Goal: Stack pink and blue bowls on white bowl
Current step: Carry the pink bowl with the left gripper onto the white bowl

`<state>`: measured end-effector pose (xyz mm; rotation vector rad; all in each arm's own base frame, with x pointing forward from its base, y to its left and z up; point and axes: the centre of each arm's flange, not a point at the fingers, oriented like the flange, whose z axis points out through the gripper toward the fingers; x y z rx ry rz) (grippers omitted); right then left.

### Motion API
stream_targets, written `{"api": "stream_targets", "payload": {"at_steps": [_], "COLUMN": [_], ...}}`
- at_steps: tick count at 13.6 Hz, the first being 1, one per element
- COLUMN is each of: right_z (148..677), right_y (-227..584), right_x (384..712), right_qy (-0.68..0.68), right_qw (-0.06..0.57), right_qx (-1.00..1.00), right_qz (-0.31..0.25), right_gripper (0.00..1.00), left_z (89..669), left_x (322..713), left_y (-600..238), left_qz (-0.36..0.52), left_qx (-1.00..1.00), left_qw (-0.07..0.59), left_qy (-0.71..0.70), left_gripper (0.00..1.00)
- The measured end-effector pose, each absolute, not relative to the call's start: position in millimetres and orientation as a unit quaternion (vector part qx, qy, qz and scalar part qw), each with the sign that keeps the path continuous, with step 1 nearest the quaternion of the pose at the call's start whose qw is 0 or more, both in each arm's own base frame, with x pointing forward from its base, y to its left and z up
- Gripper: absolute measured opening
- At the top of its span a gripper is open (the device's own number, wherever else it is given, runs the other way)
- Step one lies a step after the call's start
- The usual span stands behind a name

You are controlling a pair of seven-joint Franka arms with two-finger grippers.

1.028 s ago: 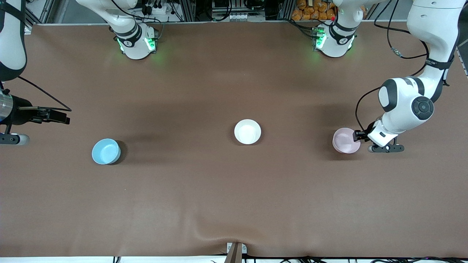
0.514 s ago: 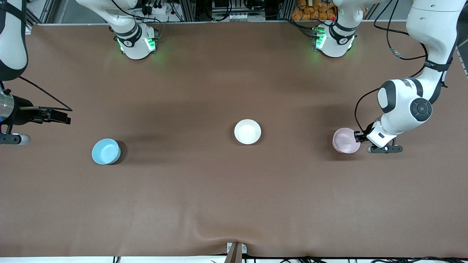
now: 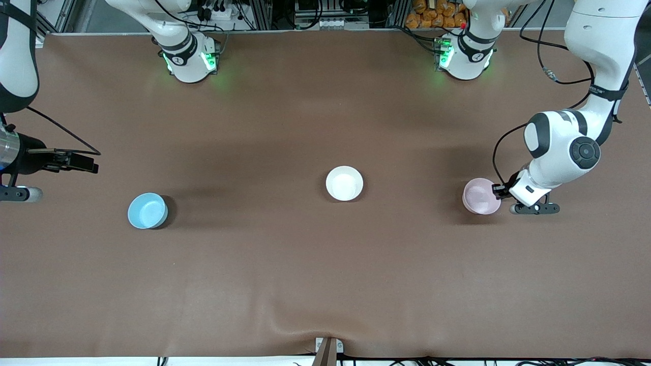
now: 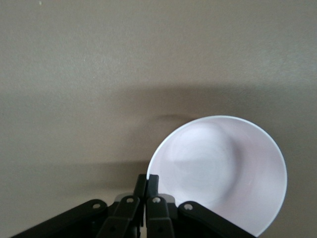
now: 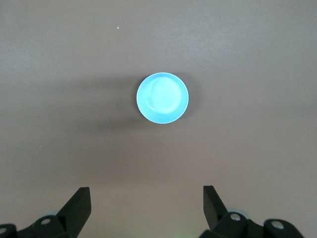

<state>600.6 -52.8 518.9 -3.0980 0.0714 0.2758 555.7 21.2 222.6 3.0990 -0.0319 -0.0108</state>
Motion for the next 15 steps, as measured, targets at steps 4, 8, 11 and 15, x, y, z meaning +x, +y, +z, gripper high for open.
{"api": "stream_targets", "payload": {"at_steps": [4,8,11,15], "right_z": [514.2,512.0,508.6,477.5], "right_y": [-54.0,-54.5,-55.8,-74.2], "right_x": [600.3,599.8,601.6,614.0], "right_qy": [0.024,0.025,0.026,0.040], "right_qw": [0.015,0.015,0.015,0.015], "right_qx": [-0.996,-0.995,-0.996,-0.996], "right_qz": [0.090,0.092,0.087,0.078], "right_gripper": [1.00,1.00,1.00,1.00], "left_z": [266.8,333.1,365.1,391.9], "left_x": [553.1,538.7,524.7,517.1], "left_y": [10.2,-29.3,-87.3,-179.2], "left_qz": [0.013,0.001,-0.008,-0.001], "left_qx": [0.999,0.998,0.998,0.999], "left_qw": [0.018,0.017,0.030,0.038], "left_qy": [-0.030,-0.057,-0.050,-0.024], "left_gripper": [0.03,0.03,0.03,0.03]}}
